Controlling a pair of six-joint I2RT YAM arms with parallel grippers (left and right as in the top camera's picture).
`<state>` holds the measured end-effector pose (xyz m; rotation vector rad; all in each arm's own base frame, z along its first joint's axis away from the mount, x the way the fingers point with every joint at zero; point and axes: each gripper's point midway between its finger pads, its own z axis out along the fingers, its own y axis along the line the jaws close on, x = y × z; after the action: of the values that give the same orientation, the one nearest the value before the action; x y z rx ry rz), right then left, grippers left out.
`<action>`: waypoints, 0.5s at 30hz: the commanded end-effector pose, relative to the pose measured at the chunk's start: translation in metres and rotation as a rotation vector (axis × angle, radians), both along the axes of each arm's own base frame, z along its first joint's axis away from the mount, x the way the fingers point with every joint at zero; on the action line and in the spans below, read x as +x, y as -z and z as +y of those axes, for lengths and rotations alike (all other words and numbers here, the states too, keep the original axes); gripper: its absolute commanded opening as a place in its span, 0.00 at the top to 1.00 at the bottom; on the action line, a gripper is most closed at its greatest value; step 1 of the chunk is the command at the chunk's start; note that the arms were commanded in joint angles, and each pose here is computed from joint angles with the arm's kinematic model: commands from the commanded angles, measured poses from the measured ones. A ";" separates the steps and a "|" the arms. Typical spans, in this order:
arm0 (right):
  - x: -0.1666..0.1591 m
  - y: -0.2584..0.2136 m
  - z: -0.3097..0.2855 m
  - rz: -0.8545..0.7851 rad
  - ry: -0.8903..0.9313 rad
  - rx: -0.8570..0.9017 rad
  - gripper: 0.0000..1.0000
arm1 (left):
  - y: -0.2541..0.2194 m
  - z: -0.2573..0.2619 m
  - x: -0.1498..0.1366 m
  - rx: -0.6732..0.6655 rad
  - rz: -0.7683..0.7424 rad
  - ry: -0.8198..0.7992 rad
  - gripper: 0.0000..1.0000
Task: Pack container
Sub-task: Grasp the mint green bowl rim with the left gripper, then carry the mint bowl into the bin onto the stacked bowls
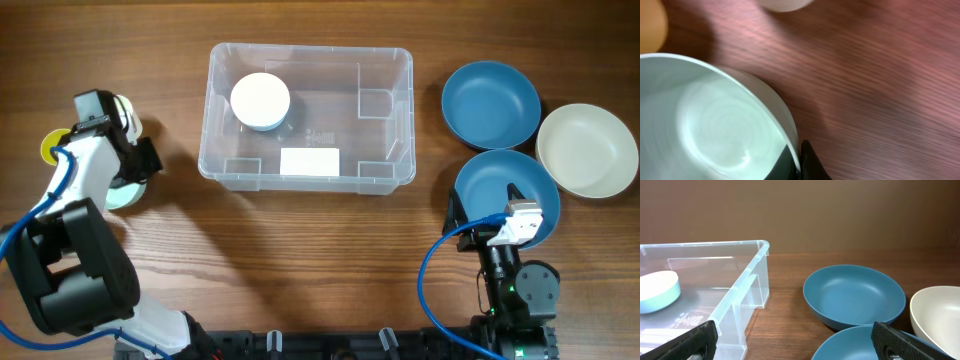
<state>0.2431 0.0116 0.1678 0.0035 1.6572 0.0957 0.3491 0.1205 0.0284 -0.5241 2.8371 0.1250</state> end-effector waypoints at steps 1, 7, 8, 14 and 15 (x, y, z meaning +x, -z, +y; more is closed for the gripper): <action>0.000 -0.001 0.000 -0.005 -0.005 -0.006 0.00 | -0.019 -0.022 0.016 -0.026 -0.071 0.055 0.96; 0.000 -0.001 0.000 -0.005 -0.005 -0.006 0.00 | -0.036 -0.047 0.017 -0.024 -0.090 0.121 0.96; 0.000 -0.001 0.000 -0.005 -0.004 -0.006 0.00 | -0.039 -0.049 0.016 -0.024 -0.093 0.123 0.96; 0.000 -0.001 0.000 -0.005 -0.005 -0.006 0.00 | -0.076 -0.063 0.010 -0.036 -0.168 0.080 0.96; 0.000 -0.001 0.000 -0.005 -0.005 -0.006 0.00 | -0.081 -0.064 0.010 -0.035 -0.182 0.077 0.96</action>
<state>0.2431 0.0116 0.1678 0.0038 1.6572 0.0960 0.3537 0.0630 0.0795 -0.3788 2.7714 0.0485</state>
